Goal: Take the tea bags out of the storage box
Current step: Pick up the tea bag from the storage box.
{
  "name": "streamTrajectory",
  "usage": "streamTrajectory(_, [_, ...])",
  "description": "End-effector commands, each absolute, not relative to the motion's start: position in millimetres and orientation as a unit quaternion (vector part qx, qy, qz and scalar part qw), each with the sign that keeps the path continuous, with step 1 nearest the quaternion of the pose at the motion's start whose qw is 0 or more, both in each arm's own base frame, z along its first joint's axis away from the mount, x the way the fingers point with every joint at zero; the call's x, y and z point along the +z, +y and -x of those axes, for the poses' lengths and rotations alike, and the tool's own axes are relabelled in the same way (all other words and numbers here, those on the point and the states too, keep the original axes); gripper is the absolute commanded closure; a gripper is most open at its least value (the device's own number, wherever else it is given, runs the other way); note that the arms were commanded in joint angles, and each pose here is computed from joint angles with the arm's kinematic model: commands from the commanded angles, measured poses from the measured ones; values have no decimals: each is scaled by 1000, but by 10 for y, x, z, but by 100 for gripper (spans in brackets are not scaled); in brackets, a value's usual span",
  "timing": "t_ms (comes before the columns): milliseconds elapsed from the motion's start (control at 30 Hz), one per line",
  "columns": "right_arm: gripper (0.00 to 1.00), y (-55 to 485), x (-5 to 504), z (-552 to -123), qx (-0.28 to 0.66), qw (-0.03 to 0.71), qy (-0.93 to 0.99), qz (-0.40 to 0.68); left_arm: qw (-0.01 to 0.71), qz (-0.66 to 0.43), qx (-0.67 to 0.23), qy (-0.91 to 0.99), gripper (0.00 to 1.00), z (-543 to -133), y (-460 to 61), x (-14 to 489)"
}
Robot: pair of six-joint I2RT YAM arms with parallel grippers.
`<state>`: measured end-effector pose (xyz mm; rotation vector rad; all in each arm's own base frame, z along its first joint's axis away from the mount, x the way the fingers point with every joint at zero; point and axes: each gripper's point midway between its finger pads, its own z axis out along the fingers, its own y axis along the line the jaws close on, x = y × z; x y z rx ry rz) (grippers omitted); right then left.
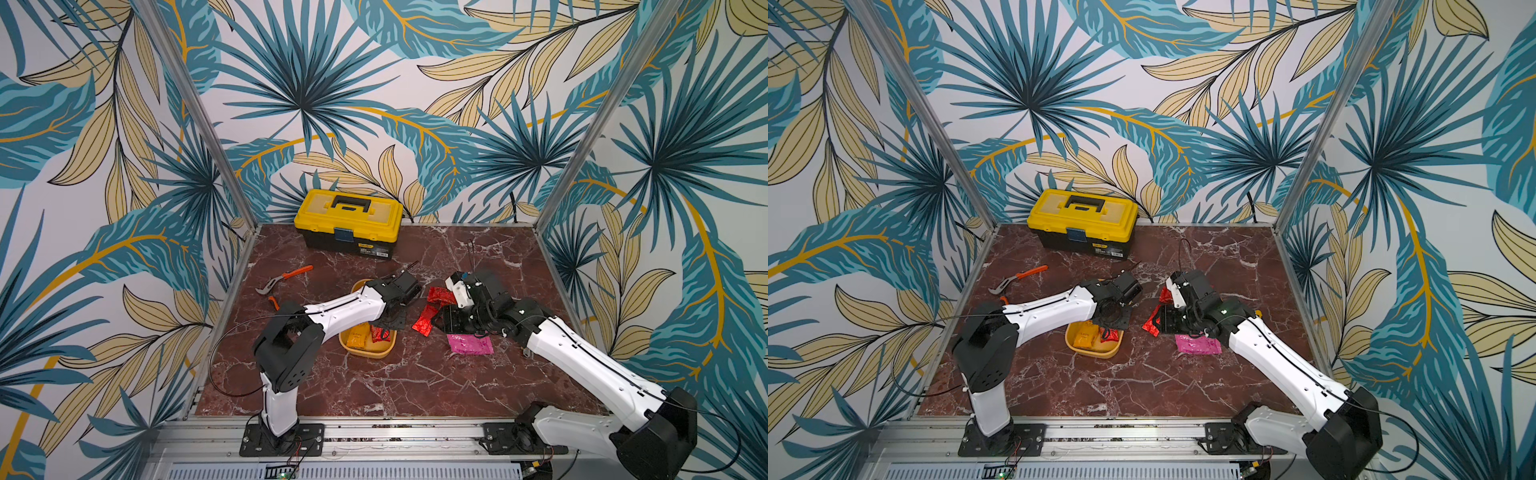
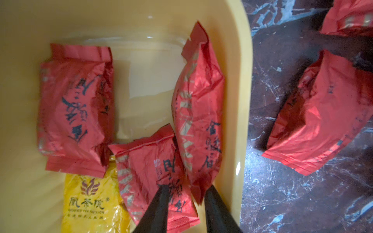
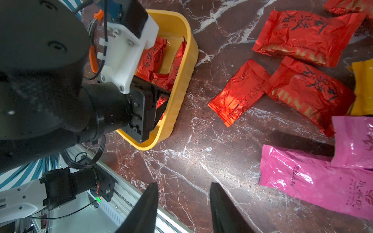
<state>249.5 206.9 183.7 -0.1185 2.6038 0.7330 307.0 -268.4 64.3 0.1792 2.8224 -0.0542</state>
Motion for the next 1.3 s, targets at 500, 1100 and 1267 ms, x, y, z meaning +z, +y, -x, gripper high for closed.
streamTrajectory(500, [53,2075,1859,-2488,266,217,938,39,171,-64,-9,983,97,-3252,-2803,762])
streamTrajectory(1100, [54,1987,1866,-2524,246,238,939,40,199,-63,-57,976,100,-2976,-2607,1514])
streamTrajectory(1267, [54,1874,1903,-2542,234,255,938,32,205,-76,-101,971,100,-2859,-2646,1796])
